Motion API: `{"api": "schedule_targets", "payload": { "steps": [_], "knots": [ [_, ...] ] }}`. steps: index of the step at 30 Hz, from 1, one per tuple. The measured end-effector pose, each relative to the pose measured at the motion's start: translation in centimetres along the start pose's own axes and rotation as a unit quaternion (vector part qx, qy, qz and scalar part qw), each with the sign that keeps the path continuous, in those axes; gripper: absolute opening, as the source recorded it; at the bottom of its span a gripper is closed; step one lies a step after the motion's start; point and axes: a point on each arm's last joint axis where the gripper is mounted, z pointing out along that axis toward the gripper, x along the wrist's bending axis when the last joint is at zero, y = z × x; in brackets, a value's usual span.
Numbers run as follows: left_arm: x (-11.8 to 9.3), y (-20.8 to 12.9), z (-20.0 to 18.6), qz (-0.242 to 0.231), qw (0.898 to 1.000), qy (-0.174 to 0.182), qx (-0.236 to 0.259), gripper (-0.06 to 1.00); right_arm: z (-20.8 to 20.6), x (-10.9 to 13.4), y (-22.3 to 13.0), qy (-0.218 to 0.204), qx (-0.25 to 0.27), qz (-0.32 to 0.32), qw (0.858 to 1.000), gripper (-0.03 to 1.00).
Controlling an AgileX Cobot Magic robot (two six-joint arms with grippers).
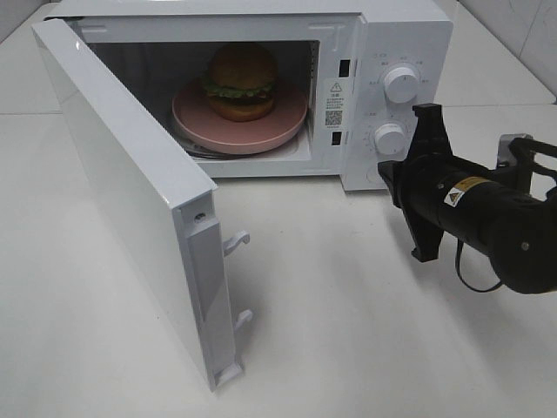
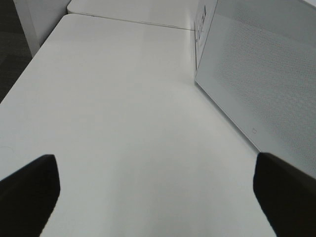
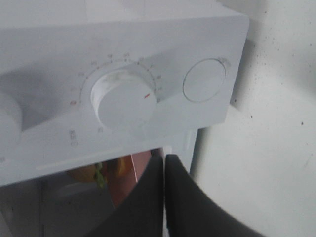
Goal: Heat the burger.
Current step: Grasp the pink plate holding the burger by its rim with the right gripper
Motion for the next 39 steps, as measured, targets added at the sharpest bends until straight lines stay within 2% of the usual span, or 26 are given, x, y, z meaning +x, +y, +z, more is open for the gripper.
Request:
{"api": "schedule_targets", "payload": {
  "steps": [3, 5, 8, 9, 11, 12, 16, 18, 19, 20, 21, 24, 26, 27, 28, 29, 31, 32, 33, 34, 35, 36, 37, 38, 39],
  "knots": [
    [0.0, 0.0, 0.0, 0.0, 1.0, 0.0, 0.0, 0.99, -0.7, 0.7, -0.4, -0.013, 0.028, -0.034, 0.999, 0.01],
    [0.0, 0.0, 0.0, 0.0, 1.0, 0.0, 0.0, 0.99, -1.5, 1.3, -0.8, -0.034, 0.061, -0.09, 0.994, 0.01],
    [0.0, 0.0, 0.0, 0.0, 1.0, 0.0, 0.0, 0.99, -1.7, 1.4, -0.9, -0.042, 0.066, -0.105, 0.991, 0.01],
    [0.0, 0.0, 0.0, 0.0, 1.0, 0.0, 0.0, 0.99, -2.1, 1.6, -0.9, -0.059, 0.075, -0.133, 0.987, 0.01],
    [0.0, 0.0, 0.0, 0.0, 1.0, 0.0, 0.0, 0.99, -2.3, 1.7, -0.9, -0.065, 0.077, -0.149, 0.984, 0.01],
    [0.0, 0.0, 0.0, 0.0, 1.0, 0.0, 0.0, 0.99, -2.7, 1.8, -0.9, -0.079, 0.084, -0.182, 0.977, 0.01],
    [0.0, 0.0, 0.0, 0.0, 1.0, 0.0, 0.0, 0.99, -3.3, 2.1, -0.8, -0.093, 0.093, -0.225, 0.966, 0.01],
    [0.0, 0.0, 0.0, 0.0, 1.0, 0.0, 0.0, 0.99, -4.1, 2.4, -0.7, -0.107, 0.107, -0.288, 0.946, 0.01],
    [0.0, 0.0, 0.0, 0.0, 1.0, 0.0, 0.0, 0.99, -4.1, 2.4, -0.7, -0.107, 0.107, -0.288, 0.946, 0.01],
    [0.0, 0.0, 0.0, 0.0, 1.0, 0.0, 0.0, 0.99, -4.2, 2.5, -0.7, -0.11, 0.111, -0.306, 0.939, 0.01],
    [0.0, 0.0, 0.0, 0.0, 1.0, 0.0, 0.0, 0.99, -4.7, 2.6, -0.7, -0.118, 0.121, -0.341, 0.925, 0.01],
    [0.0, 0.0, 0.0, 0.0, 1.0, 0.0, 0.0, 0.99, -4.8, 2.6, -0.7, -0.123, 0.125, -0.354, 0.919, 0.01],
    [0.0, 0.0, 0.0, 0.0, 1.0, 0.0, 0.0, 0.99, -5.2, 2.7, -0.7, -0.154, 0.152, -0.411, 0.885, 0.01],
    [0.0, 0.0, 0.0, 0.0, 1.0, 0.0, 0.0, 0.99, -5.2, 2.7, -0.7, -0.154, 0.152, -0.411, 0.885, 0.01],
    [0.0, 0.0, 0.0, 0.0, 1.0, 0.0, 0.0, 0.99, -5.2, 2.8, -0.7, -0.159, 0.159, -0.425, 0.877, 0.01],
    [0.0, 0.0, 0.0, 0.0, 1.0, 0.0, 0.0, 0.99, -5.2, 2.8, -0.7, -0.159, 0.159, -0.425, 0.877, 0.01],
    [0.0, 0.0, 0.0, 0.0, 1.0, 0.0, 0.0, 0.99, -5.0, 3.5, -0.8, -0.183, 0.19, -0.477, 0.838, 0.01],
    [0.0, 0.0, 0.0, 0.0, 1.0, 0.0, 0.0, 0.99, -5.0, 3.5, -0.8, -0.183, 0.19, -0.477, 0.838, 0.01],
    [0.0, 0.0, 0.0, 0.0, 1.0, 0.0, 0.0, 0.99, -5.0, 3.6, -0.8, -0.191, 0.2, -0.488, 0.828, 0.01],
    [0.0, 0.0, 0.0, 0.0, 1.0, 0.0, 0.0, 0.99, -4.9, 4.2, -0.9, -0.197, 0.217, -0.517, 0.804, 0.01],
    [0.0, 0.0, 0.0, 0.0, 1.0, 0.0, 0.0, 0.99, -4.9, 4.2, -0.9, -0.197, 0.217, -0.517, 0.804, 0.01],
    [0.0, 0.0, 0.0, 0.0, 1.0, 0.0, 0.0, 0.99, -4.8, 4.7, -1.0, -0.203, 0.234, -0.543, 0.78, 0.01],
    [0.0, 0.0, 0.0, 0.0, 1.0, 0.0, 0.0, 0.99, -4.8, 4.7, -1.0, -0.203, 0.234, -0.543, 0.78, 0.01],
    [0.0, 0.0, 0.0, 0.0, 1.0, 0.0, 0.0, 0.99, -4.8, 4.9, -1.0, -0.205, 0.241, -0.553, 0.771, 0.01],
    [0.0, 0.0, 0.0, 0.0, 1.0, 0.0, 0.0, 0.99, -4.8, 5.3, -1.0, -0.209, 0.256, -0.573, 0.75, 0.01]
  ]
}}
